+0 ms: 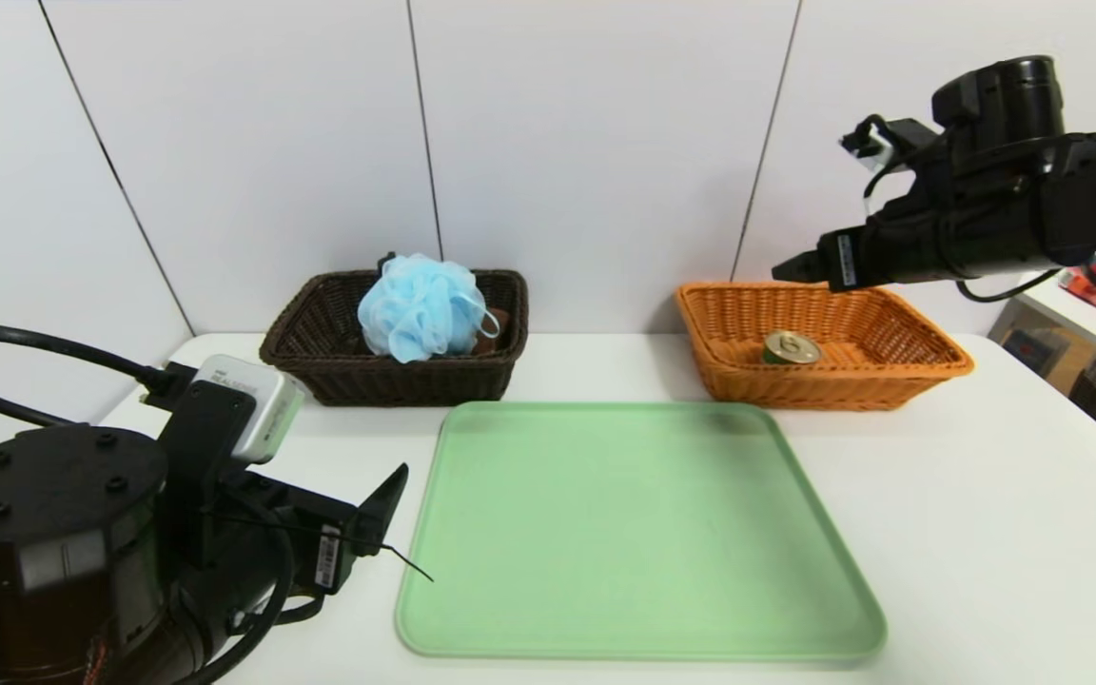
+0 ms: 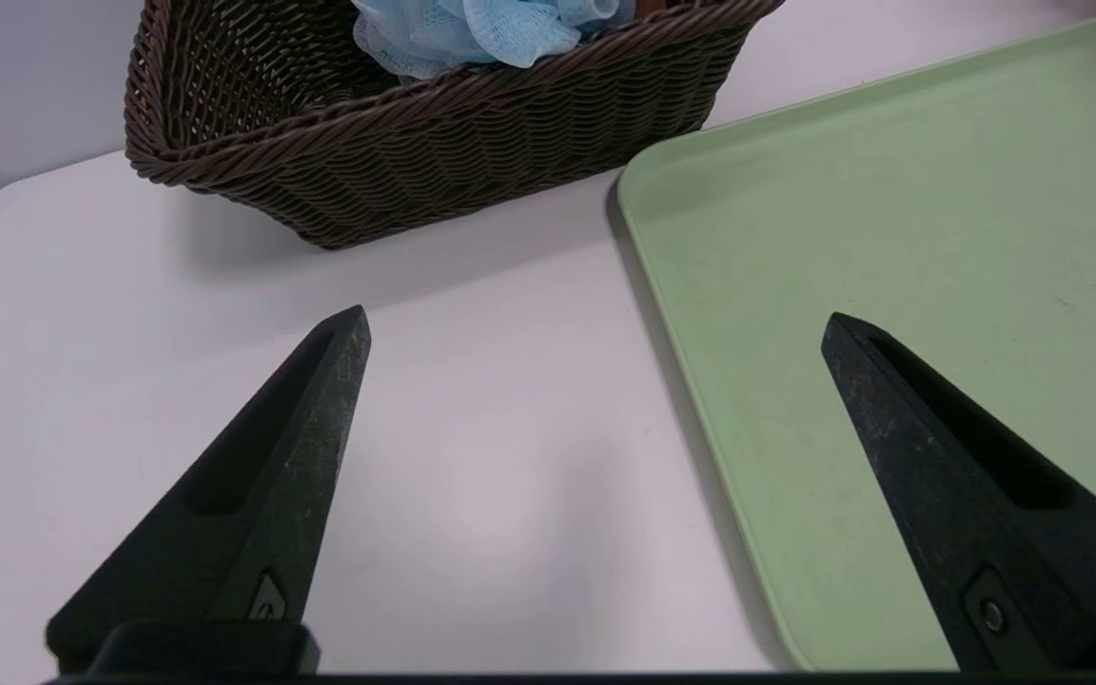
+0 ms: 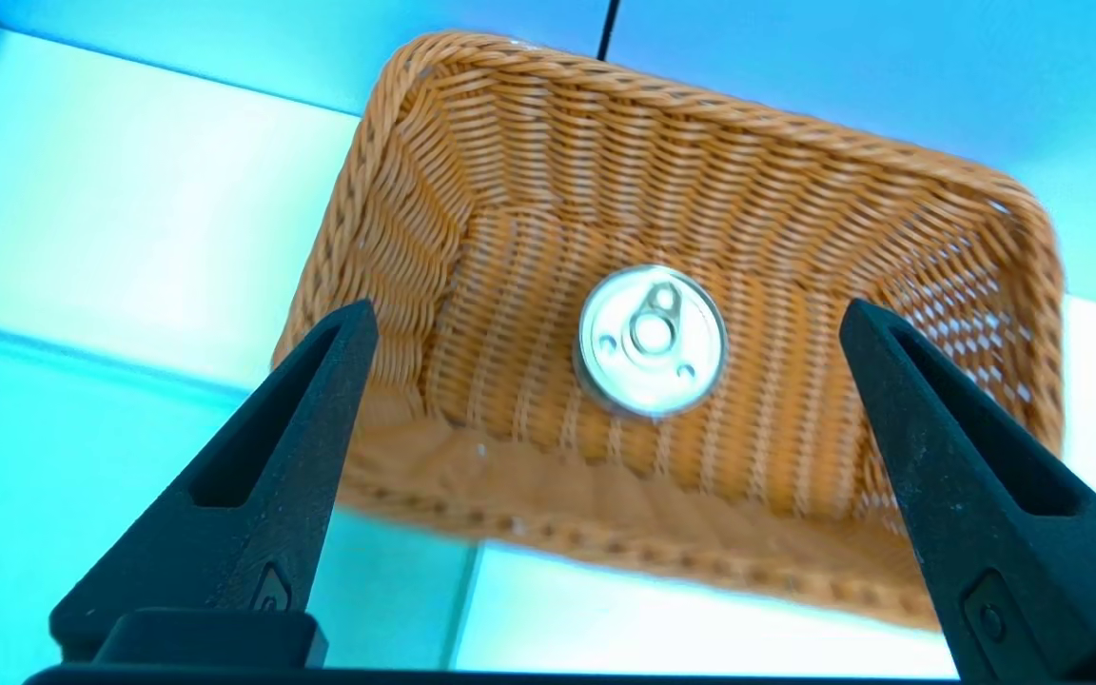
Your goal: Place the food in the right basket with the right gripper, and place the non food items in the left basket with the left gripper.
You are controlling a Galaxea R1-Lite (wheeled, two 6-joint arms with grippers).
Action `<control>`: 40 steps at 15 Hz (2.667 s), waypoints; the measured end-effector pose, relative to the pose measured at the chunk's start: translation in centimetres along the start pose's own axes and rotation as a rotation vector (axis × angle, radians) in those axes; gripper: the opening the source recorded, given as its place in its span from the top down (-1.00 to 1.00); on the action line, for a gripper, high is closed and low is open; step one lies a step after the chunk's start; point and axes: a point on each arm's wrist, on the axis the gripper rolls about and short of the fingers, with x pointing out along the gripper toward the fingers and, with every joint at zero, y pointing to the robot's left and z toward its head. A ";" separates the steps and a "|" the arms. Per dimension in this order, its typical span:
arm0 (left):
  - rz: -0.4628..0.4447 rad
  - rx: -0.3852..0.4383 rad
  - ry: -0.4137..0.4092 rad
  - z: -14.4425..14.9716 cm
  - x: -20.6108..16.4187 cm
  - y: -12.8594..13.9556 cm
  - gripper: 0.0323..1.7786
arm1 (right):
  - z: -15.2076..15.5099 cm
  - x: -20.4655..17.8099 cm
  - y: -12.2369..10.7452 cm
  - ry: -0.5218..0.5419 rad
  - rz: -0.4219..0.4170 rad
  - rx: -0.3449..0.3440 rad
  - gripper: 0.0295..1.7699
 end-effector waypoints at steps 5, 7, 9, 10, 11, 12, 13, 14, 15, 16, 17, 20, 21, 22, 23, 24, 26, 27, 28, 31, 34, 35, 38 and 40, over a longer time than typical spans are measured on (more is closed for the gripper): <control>0.008 -0.024 -0.035 0.7 0.2 -0.1 -0.90 | -2.6 -5.7 0.1 0.005 -0.005 0.006 -0.91; 0.031 -0.035 -0.048 0.8 0.4 0.1 -0.90 | -4.5 -7.6 0.3 0.024 -0.002 0.003 -0.91; 0.064 -0.045 -0.055 0.9 0.5 0.5 -0.90 | -6.5 -9.1 0.5 0.018 -0.024 0.003 -0.91; 0.075 -0.050 -0.062 1.0 0.6 0.7 -0.90 | -7.6 -9.9 0.6 0.010 -0.041 0.003 -0.91; 0.086 -0.055 -0.067 1.1 0.6 0.8 -0.90 | -8.5 -10.6 0.6 -0.002 -0.056 0.004 -0.91; 0.097 -0.056 -0.067 1.0 0.6 0.9 -0.90 | -9.4 -11.3 0.7 -0.006 -0.068 0.004 -0.91; 0.115 -0.059 -0.067 1.0 0.7 1.1 -0.90 | -10.1 -12.0 0.8 -0.008 -0.075 0.003 -0.91; 0.131 -0.063 -0.070 1.1 0.7 1.3 -0.90 | -10.7 -12.6 0.8 -0.009 -0.090 0.004 -0.91; 0.142 -0.064 -0.073 1.1 0.7 1.5 -0.90 | -11.2 -13.1 0.7 -0.012 -0.112 0.006 -0.91; 0.156 -0.062 -0.076 1.1 0.8 1.8 -0.90 | -11.5 -13.6 0.7 -0.017 -0.130 0.010 -0.91; 0.174 -0.063 -0.086 1.2 0.8 2.1 -0.90 | -11.7 -14.0 0.7 -0.025 -0.144 0.025 -0.91; 0.233 -0.072 -0.095 1.1 0.7 3.5 -0.90 | -12.5 -15.0 0.8 -0.035 -0.181 0.043 -0.91; 0.260 -0.078 -0.097 1.1 0.6 4.1 -0.90 | -12.8 -15.3 0.8 -0.037 -0.191 0.043 -0.91; 0.285 -0.085 -0.100 1.1 0.4 4.7 -0.90 | -13.1 -15.6 0.7 -0.041 -0.200 0.045 -0.91; 0.306 -0.084 -0.101 0.9 0.1 5.3 -0.90 | -13.4 -16.0 0.7 -0.046 -0.208 0.049 -0.91; 0.329 -0.073 -0.100 0.7 -0.3 5.9 -0.90 | -13.8 -16.4 0.6 -0.051 -0.217 0.053 -0.91; 0.365 -0.058 -0.103 0.1 -1.4 6.9 -0.90 | -14.9 -17.5 0.3 -0.063 -0.245 0.069 -0.91; 0.376 -0.058 -0.107 -0.2 -2.1 7.4 -0.90 | -15.6 -18.1 0.2 -0.071 -0.258 0.075 -0.91; 0.382 -0.056 -0.113 -0.6 -2.9 7.7 -0.90 | -16.2 -18.8 0.1 -0.087 -0.270 0.082 -0.91; 0.423 -0.046 -0.137 -1.7 -5.1 8.7 -0.90 | -17.9 -20.9 0.1 -0.142 -0.297 0.096 -0.91; 0.467 -0.071 -0.188 -2.3 -7.1 9.6 -0.90 | -20.0 -22.7 0.3 -0.195 -0.325 0.109 -0.91; 0.474 -0.077 -0.207 -2.4 -7.7 9.8 -0.90 | -20.7 -23.2 0.4 -0.212 -0.332 0.114 -0.91; 0.502 -0.095 -0.267 -3.2 -9.6 10.4 -0.90 | -22.3 -24.2 0.7 -0.255 -0.359 0.128 -0.91; 0.563 -0.108 -0.294 -3.8 -10.7 10.9 -0.90 | -23.1 -24.7 0.8 -0.280 -0.372 0.140 -0.91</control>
